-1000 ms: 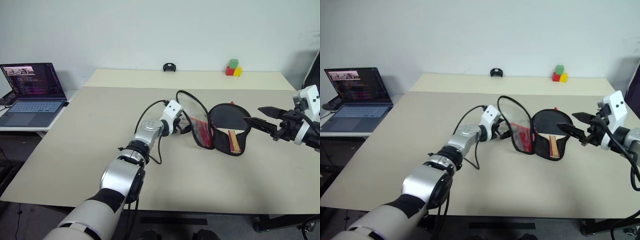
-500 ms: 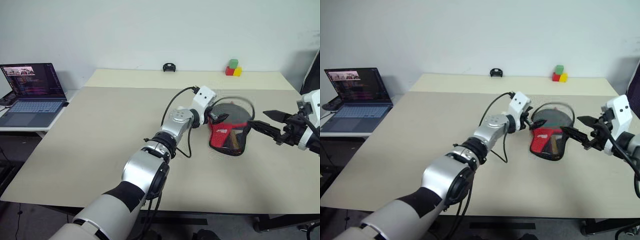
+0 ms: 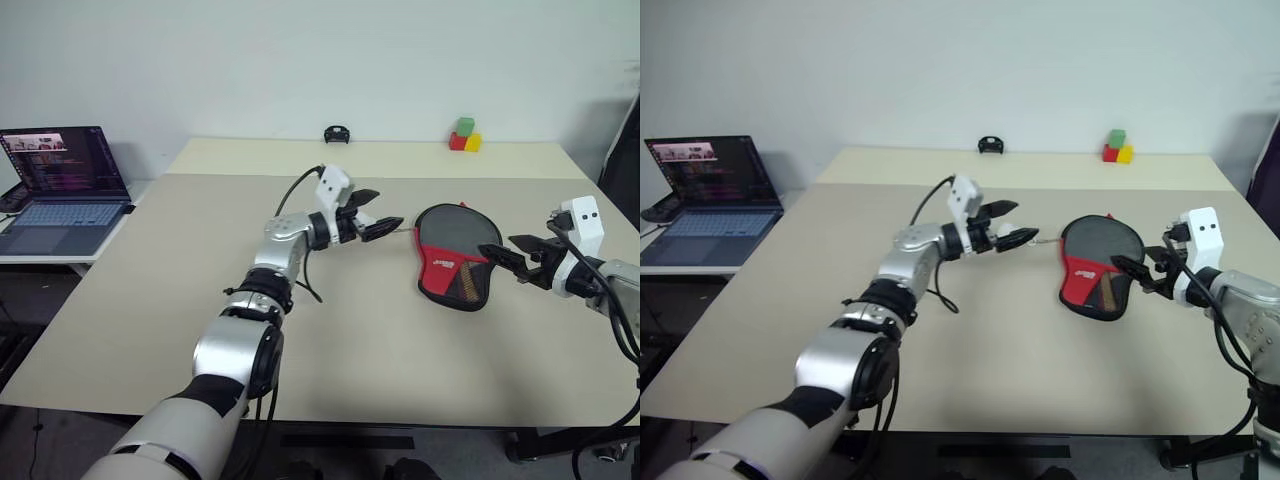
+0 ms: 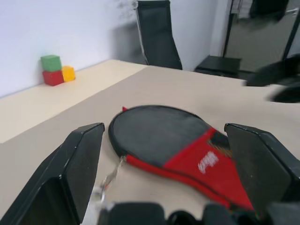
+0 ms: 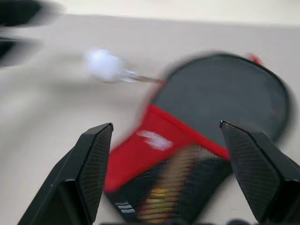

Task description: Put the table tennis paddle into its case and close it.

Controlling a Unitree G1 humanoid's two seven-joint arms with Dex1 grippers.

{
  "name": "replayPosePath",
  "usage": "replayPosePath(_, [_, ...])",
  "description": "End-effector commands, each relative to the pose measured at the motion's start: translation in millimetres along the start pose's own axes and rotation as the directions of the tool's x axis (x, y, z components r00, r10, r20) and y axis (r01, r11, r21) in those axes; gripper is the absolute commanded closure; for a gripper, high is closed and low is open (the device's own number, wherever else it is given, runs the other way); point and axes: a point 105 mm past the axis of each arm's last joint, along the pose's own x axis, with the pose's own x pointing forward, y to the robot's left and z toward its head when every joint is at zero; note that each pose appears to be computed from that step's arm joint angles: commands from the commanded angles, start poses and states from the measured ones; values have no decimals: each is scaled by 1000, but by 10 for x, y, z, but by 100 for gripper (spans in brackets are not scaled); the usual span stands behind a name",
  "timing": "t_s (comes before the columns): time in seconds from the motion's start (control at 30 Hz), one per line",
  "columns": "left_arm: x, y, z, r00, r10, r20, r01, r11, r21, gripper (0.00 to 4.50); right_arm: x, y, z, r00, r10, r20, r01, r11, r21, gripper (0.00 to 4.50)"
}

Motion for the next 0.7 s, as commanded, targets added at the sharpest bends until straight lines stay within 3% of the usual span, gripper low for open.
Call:
replayPosePath(0.03, [-95, -92, 377, 994, -59, 87, 54, 996, 65, 0, 109, -231, 28, 994, -110, 8, 110, 994, -9, 1])
replayPosePath(0.27, [-346, -224, 486, 997, -48, 65, 41, 994, 99, 0, 366, -386, -163, 988, -143, -63, 143, 990, -7, 1])
replayPosePath(0.7, [-379, -251, 465, 999, -31, 41, 27, 994, 102, 0, 548, -330, -449, 984, -68, -166, 66, 998, -19, 1])
